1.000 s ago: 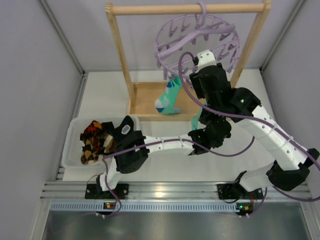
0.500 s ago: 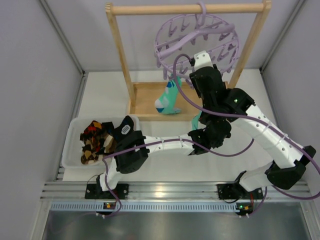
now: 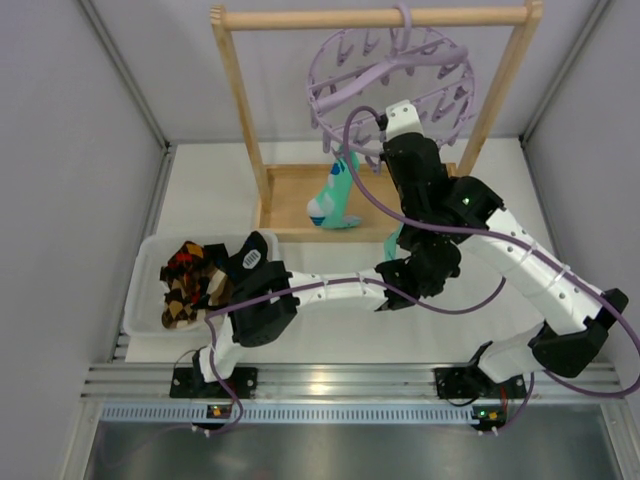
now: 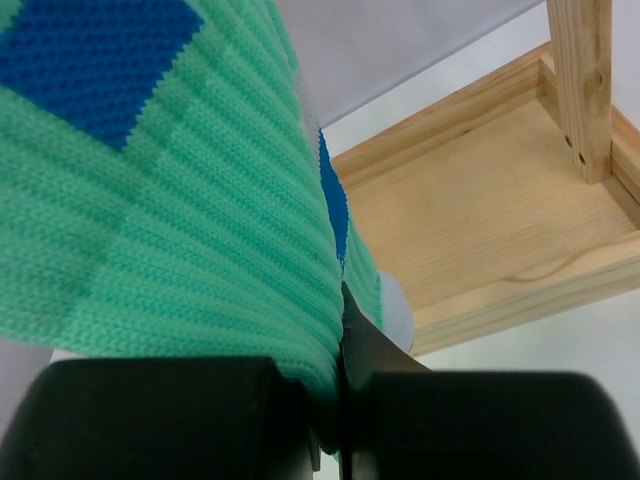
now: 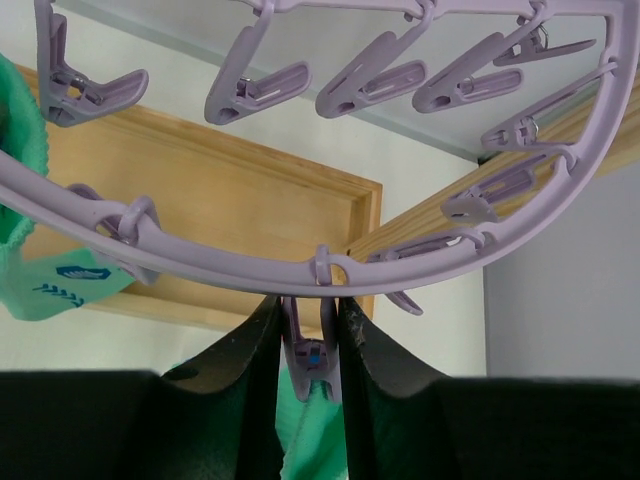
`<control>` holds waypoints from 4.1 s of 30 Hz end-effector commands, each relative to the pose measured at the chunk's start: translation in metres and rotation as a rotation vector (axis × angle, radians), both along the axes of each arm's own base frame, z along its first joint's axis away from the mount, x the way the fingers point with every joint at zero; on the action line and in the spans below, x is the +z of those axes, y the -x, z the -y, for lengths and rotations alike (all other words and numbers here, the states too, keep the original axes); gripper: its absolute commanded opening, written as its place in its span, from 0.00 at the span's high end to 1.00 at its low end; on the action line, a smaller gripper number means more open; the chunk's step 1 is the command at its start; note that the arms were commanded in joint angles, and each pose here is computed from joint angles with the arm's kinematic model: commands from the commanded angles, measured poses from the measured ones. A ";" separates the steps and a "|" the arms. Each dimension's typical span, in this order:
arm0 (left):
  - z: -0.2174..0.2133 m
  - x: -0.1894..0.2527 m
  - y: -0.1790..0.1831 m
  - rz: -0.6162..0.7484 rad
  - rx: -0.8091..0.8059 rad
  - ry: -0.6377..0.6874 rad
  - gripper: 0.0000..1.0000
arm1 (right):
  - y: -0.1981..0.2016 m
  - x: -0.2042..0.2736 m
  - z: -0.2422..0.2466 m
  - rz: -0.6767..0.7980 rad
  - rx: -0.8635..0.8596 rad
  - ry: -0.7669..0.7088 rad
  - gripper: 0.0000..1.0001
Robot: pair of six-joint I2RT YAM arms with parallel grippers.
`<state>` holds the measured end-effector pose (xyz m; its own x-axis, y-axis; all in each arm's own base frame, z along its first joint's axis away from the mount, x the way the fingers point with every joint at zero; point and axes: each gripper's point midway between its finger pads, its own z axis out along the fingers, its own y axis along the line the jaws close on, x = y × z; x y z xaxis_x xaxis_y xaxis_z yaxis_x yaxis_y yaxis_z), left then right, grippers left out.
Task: Remove the socks clipped to the hanger
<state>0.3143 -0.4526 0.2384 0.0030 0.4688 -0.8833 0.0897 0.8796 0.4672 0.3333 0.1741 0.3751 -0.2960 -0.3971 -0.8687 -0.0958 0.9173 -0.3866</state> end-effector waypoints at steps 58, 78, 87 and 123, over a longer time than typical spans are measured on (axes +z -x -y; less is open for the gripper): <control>-0.492 -0.167 0.071 -0.398 1.056 0.882 1.00 | 0.074 -0.028 0.011 0.014 0.199 -0.458 0.01; -0.494 0.000 0.083 -0.091 0.754 1.029 0.01 | 0.034 -0.121 -0.101 -0.018 0.712 -0.526 0.01; -0.479 0.061 0.095 -0.082 0.532 0.949 0.01 | -0.043 -0.172 -0.139 0.059 0.723 -0.388 0.01; -0.328 0.216 0.074 -0.217 -0.412 1.018 0.02 | 0.043 -0.102 -0.139 0.205 0.775 -0.456 1.00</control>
